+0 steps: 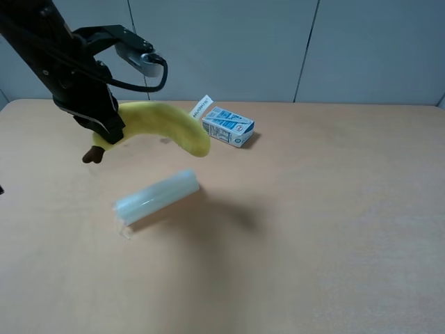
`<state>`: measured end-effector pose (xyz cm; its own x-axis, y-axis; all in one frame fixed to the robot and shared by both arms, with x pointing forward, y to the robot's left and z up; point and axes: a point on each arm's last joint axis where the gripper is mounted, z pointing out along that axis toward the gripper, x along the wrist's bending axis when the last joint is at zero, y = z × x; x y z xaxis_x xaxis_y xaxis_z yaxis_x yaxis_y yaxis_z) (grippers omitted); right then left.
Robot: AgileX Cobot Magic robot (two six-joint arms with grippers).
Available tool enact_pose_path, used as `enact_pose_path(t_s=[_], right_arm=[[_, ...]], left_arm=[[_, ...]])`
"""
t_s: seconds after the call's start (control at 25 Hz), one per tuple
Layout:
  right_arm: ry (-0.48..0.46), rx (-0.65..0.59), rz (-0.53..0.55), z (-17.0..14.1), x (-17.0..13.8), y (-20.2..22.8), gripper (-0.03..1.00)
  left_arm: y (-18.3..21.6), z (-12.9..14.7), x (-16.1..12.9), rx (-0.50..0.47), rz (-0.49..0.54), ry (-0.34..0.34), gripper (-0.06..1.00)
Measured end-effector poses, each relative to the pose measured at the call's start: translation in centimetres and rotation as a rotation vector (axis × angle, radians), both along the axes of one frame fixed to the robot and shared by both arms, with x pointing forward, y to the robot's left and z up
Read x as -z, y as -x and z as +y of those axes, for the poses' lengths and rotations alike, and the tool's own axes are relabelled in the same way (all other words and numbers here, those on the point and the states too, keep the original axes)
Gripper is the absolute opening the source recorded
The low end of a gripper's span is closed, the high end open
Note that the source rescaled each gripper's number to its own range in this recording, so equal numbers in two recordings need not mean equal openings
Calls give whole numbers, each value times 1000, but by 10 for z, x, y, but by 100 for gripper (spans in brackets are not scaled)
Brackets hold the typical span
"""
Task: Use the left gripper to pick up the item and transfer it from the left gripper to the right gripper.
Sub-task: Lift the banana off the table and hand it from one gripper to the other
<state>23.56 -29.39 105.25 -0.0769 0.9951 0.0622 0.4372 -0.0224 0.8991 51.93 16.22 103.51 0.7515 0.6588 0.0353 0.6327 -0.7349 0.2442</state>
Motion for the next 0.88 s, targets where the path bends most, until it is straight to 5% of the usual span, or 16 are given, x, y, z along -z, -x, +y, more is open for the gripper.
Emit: enact_pose_path(t_s=[0.48, 0.72, 0.88], right_arm=[[-85, -58, 41, 9, -14, -9, 100], [-86, -305, 145, 30, -46, -49, 100], [-54, -524, 101, 47, -64, -77, 100]], left_arm=[[23, -53, -2, 282, -97, 20, 0], [28, -62, -3, 295, -99, 53, 0], [28, -63, -3, 288, -98, 71, 0]])
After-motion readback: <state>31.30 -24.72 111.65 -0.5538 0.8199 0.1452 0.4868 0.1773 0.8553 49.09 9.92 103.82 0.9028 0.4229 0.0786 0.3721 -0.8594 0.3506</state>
